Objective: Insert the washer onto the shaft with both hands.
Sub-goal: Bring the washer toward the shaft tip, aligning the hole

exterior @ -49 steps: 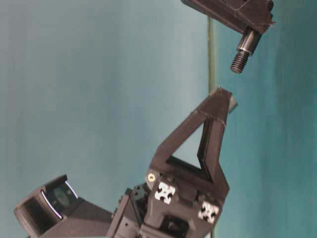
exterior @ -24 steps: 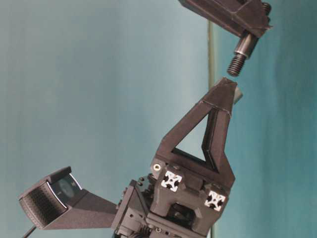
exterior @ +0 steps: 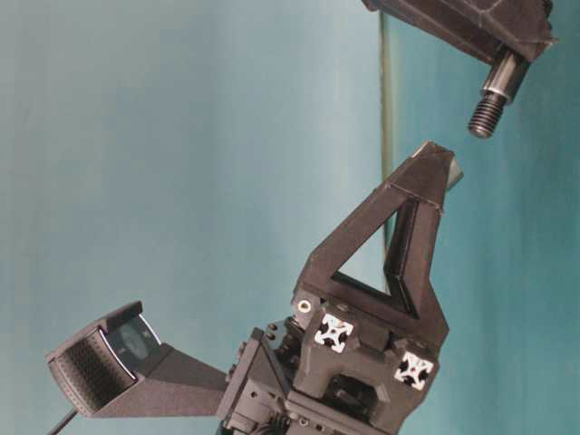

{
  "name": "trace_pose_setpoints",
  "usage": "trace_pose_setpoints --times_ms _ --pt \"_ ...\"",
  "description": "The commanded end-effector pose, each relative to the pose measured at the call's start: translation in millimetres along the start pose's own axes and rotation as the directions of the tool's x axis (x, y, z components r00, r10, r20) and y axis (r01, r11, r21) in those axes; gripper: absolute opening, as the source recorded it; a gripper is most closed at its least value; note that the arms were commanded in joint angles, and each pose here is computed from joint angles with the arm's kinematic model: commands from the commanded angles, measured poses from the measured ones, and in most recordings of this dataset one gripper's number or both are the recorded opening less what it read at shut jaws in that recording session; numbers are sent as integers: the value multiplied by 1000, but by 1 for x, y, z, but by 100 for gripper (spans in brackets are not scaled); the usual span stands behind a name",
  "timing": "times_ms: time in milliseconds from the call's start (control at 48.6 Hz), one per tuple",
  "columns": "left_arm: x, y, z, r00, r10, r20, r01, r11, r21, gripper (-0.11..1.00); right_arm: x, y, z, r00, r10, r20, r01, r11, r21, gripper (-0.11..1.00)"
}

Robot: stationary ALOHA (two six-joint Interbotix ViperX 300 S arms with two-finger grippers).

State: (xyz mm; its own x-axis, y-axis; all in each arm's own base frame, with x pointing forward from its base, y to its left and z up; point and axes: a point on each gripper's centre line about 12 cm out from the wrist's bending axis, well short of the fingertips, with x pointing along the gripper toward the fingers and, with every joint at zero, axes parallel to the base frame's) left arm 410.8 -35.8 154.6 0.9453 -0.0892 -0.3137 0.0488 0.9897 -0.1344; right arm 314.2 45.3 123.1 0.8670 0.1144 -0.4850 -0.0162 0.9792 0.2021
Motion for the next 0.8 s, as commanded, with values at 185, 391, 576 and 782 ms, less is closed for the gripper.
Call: trace_pose_setpoints --times_ms 185,391,576,782 --pt "1 -8 9 999 -20 31 20 1000 -1 36 -1 2 7 999 6 32 -6 1000 17 0" --pt "1 -11 8 999 -27 29 27 1000 0 36 -1 2 9 999 7 42 -8 1000 18 0" --pt "2 -11 8 999 -27 29 27 1000 0 36 0 0 12 998 6 65 -7 1000 21 0" --pt "3 -11 7 999 -27 27 27 1000 0 36 1 1 15 996 10 84 -11 1000 20 0"
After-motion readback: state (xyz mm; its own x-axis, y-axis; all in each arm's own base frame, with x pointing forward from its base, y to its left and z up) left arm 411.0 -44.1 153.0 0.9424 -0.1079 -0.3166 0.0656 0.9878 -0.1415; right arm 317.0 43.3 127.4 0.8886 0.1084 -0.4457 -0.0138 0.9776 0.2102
